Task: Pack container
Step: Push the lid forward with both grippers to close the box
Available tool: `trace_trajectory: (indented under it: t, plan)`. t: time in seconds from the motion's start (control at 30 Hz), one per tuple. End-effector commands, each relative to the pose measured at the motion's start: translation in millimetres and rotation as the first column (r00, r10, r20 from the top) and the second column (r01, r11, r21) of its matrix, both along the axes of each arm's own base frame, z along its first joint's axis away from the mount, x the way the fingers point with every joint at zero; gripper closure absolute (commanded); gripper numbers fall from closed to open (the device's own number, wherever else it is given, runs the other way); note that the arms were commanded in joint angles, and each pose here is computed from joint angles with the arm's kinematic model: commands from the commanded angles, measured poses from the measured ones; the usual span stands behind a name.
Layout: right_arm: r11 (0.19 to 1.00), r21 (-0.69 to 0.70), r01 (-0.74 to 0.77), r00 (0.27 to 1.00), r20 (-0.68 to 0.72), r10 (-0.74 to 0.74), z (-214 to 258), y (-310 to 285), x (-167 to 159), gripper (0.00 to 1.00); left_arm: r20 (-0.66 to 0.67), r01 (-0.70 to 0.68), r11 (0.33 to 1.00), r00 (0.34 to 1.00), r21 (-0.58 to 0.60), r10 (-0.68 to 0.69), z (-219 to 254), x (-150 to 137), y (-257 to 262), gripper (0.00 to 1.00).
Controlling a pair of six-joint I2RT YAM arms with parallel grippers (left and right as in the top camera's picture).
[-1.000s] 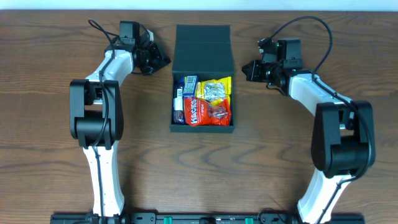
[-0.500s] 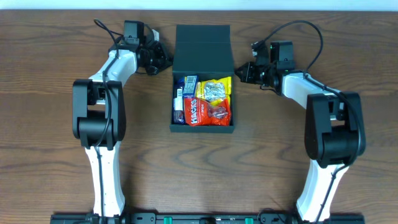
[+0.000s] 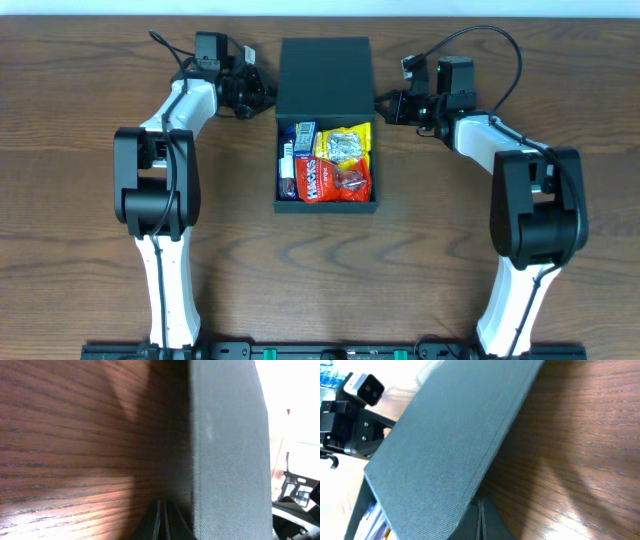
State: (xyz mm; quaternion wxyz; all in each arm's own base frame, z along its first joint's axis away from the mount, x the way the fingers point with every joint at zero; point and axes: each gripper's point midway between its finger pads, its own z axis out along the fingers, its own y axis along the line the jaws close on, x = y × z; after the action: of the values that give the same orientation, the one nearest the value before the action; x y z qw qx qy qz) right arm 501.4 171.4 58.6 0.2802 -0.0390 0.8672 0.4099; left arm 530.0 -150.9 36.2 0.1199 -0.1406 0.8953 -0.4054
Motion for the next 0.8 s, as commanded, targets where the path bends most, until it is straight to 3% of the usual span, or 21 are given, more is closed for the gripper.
trace_trajectory:
  t: [0.0,0.23,0.77]
  plan:
    - [0.989,0.097,-0.114,0.993,0.015,0.113,17.5,23.2,-11.7,0.99,0.054,0.066,0.996,0.997,-0.053,-0.063,19.5,3.7,-15.9,0.94]
    - [0.931,0.227,-0.285,0.957,0.127,0.262,50.8,37.2,-26.2,0.98,0.214,0.203,0.974,0.960,-0.096,-0.179,61.2,10.6,-28.2,0.94]
    - [0.817,0.376,-0.438,0.899,0.189,0.395,85.1,22.2,-51.5,0.99,0.448,0.293,0.950,0.839,0.107,-0.310,156.7,-12.6,-4.4,0.94]
